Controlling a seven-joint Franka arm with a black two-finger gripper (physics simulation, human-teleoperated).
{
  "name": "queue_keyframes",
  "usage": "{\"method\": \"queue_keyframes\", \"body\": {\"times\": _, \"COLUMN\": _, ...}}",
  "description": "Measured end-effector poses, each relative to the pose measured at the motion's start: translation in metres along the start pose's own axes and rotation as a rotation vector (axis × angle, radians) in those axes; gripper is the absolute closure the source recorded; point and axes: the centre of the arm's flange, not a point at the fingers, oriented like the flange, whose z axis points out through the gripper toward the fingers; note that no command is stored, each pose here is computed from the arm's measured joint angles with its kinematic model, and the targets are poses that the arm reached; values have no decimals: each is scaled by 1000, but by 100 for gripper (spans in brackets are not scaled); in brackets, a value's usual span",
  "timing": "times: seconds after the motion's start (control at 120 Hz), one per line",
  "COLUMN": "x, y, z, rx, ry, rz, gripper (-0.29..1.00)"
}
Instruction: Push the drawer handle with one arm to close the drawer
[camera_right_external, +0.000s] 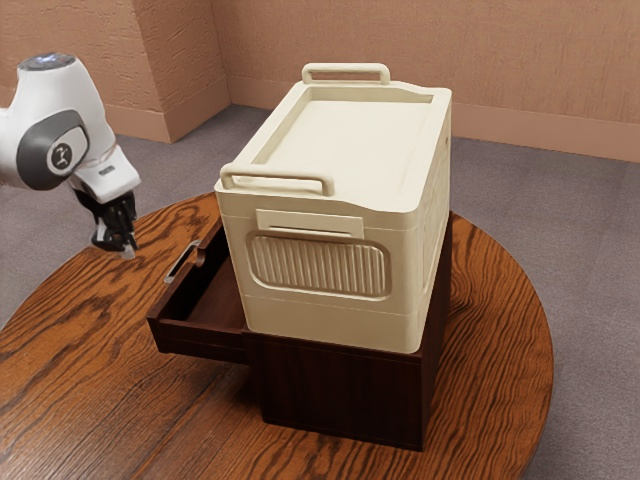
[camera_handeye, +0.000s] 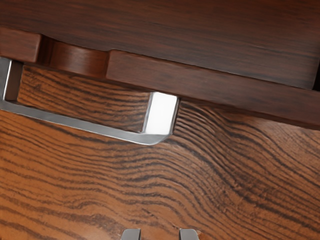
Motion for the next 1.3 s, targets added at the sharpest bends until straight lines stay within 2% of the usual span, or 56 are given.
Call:
{"method": "queue_keyframes", "body": {"times": 0.258, "x": -8, "y": -42, "z": 53, "rx": -2, "ry": 51, "rz": 116, "gripper": 76}}
{"method": "queue_keyframes", "body": {"times": 0.492, "x": -3, "y": -52, "z": 82, "rx": -6, "ry": 58, "rz": 228, "gripper": 78}}
{"method": "queue_keyframes", "body": {"times": 1.3, "x": 22, "y": -52, "z": 88, "rx": 16, "ry": 172, "rz": 301, "gripper": 78}}
